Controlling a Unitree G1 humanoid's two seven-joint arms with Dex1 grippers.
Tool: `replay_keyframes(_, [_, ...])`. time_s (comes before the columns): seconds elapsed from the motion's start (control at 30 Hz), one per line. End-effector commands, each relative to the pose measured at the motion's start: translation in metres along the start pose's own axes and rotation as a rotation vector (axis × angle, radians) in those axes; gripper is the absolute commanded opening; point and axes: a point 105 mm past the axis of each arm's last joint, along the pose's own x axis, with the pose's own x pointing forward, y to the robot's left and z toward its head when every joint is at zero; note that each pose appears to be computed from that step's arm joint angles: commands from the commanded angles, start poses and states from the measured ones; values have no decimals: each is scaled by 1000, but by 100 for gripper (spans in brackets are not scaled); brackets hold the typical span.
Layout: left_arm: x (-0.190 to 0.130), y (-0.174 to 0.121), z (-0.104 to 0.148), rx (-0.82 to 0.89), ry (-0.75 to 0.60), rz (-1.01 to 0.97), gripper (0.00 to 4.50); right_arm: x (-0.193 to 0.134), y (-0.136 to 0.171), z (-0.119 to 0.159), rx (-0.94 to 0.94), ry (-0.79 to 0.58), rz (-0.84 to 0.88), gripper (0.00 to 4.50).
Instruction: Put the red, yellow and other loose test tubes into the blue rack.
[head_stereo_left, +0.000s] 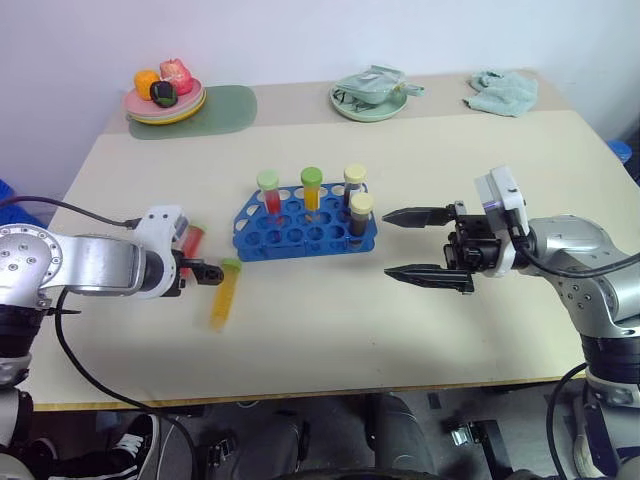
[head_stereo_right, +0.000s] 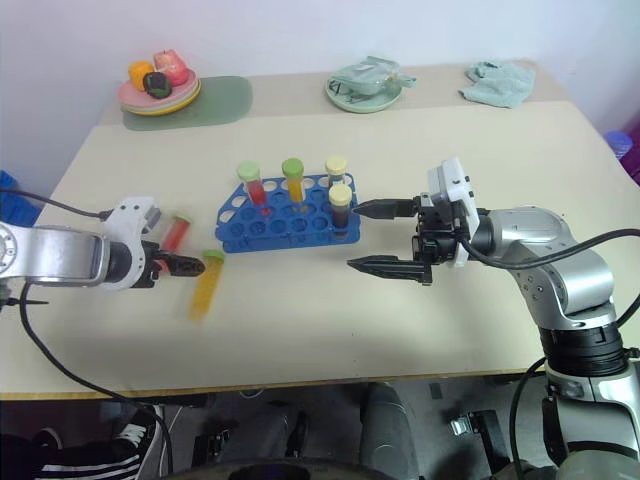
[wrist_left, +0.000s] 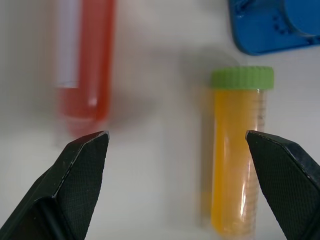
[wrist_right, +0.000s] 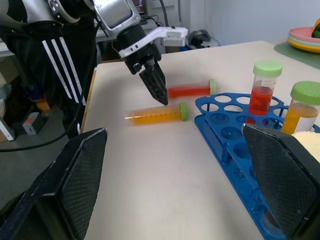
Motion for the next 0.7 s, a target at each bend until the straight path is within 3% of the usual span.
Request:
replay_keyframes(0.03, [0,-9,3,2,-14,-38,450,4,2,10,-49,-14,12,439])
replay_keyframes(0.7, [13,-25,-9,31,26,-71,450,6,-3,8,-67,-9,-21,439])
